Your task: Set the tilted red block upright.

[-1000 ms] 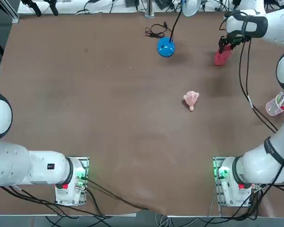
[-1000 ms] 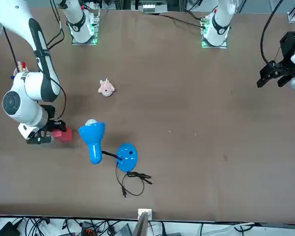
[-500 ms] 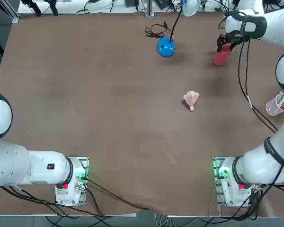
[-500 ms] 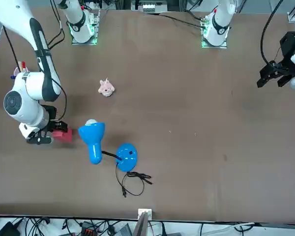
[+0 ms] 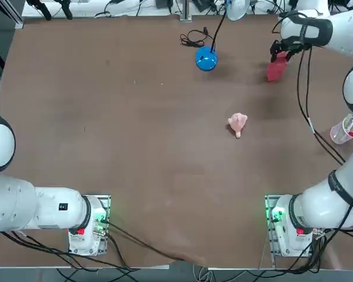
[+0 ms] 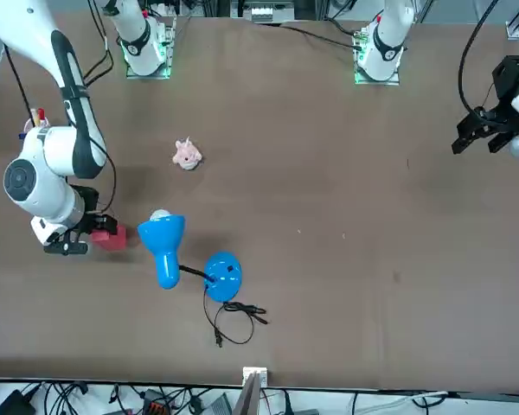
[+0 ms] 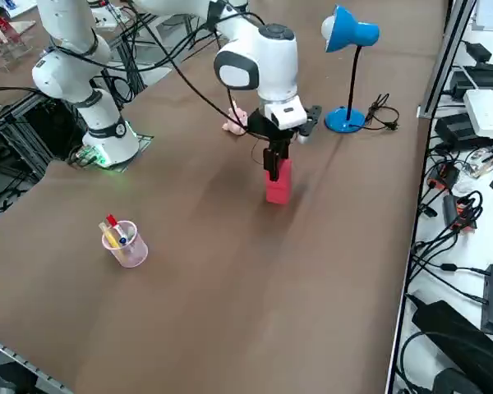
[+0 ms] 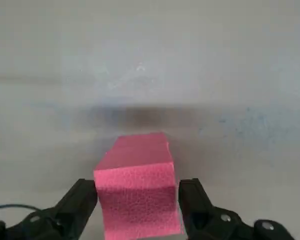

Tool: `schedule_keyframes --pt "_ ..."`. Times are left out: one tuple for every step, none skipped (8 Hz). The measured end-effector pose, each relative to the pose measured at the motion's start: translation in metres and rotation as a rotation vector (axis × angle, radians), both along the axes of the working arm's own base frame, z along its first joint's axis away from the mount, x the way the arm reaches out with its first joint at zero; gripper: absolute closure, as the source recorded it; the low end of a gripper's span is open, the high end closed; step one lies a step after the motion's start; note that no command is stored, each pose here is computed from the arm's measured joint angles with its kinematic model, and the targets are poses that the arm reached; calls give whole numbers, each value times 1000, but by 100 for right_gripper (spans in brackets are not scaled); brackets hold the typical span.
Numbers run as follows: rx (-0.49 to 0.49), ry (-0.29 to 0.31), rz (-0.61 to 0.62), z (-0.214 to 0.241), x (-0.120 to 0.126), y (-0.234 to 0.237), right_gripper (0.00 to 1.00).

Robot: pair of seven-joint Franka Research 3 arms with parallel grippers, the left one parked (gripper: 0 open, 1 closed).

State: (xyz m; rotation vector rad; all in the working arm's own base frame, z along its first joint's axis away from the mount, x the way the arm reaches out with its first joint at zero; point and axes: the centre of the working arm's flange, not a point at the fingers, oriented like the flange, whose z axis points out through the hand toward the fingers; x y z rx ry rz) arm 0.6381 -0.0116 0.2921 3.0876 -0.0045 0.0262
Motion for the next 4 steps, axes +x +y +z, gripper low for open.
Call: schedule_keyframes --pt "-2 -7 -2 7 1 -5 0" --pt "-3 -11 -5 15 1 -11 0" --pt "-3 -12 -4 24 0 -13 0" --pt "-3 -11 -4 35 -1 -13 0"
